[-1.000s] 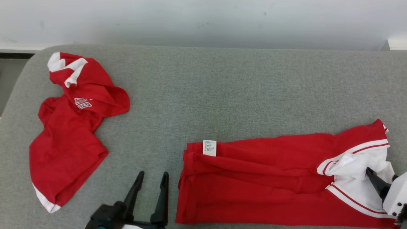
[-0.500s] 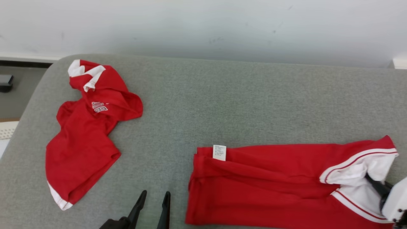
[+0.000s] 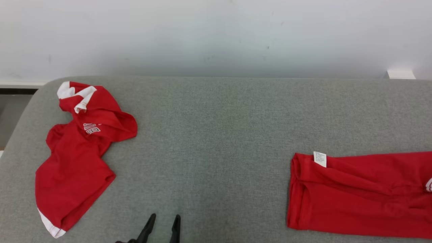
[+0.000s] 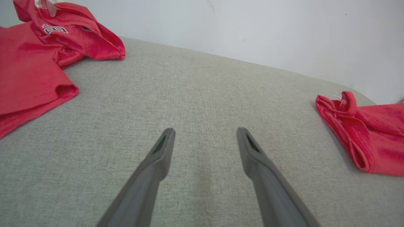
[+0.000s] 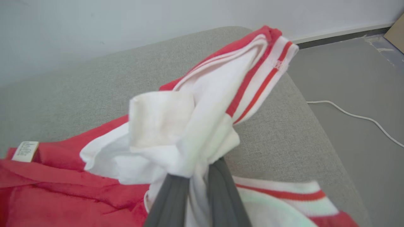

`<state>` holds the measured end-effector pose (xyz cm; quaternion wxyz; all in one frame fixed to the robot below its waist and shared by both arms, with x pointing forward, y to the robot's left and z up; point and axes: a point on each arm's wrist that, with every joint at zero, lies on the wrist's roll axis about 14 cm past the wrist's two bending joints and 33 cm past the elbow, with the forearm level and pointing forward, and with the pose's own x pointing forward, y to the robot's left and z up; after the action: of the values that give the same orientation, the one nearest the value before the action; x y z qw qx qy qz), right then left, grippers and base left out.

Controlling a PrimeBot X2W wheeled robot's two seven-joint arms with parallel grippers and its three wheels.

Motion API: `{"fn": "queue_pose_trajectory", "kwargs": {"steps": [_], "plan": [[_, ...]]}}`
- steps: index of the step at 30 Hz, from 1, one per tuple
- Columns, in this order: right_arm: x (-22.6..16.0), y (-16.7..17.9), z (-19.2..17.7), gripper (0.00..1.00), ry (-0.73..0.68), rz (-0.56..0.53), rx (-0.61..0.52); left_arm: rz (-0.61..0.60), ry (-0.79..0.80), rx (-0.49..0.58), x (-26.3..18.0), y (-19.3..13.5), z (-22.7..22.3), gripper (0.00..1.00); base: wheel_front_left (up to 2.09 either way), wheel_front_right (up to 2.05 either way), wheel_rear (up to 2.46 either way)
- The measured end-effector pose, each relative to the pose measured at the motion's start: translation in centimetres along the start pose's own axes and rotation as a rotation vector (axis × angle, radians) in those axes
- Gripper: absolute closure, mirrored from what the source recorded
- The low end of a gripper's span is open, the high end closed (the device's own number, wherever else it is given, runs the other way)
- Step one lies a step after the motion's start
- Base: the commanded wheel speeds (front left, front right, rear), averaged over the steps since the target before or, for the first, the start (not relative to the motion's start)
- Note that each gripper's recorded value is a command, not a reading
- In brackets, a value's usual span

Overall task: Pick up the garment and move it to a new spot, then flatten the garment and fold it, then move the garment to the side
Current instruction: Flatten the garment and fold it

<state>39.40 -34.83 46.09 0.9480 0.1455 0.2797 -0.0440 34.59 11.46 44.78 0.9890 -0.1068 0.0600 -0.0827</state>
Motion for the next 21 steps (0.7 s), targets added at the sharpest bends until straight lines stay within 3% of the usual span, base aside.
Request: {"fn": "queue_pose_trajectory", "kwargs": {"steps": [4,8,16,21], "plan": [[-0.8,1.5,2.1,1.00,-0.015,0.052,-0.054,-0.014,0.006,-0.019,-0.1,-0.5,-0.2,0.00,0.00,0.00,0.00],[-0.9,5.9,2.5,1.00,0.013,0.170,-0.127,-0.016,0.012,-0.045,-0.2,-1.1,-0.4,0.00,0.00,0.00,0.00],[-0.7,17.1,-4.9,1.00,0.252,0.451,-0.257,-0.007,0.021,-0.085,0.0,-1.4,-0.6,0.00,0.00,0.00,0.00],[0.2,20.3,-7.8,1.00,0.301,0.490,-0.300,0.015,0.015,-0.091,0.2,-0.8,-0.5,0.00,0.00,0.00,0.00]]}}
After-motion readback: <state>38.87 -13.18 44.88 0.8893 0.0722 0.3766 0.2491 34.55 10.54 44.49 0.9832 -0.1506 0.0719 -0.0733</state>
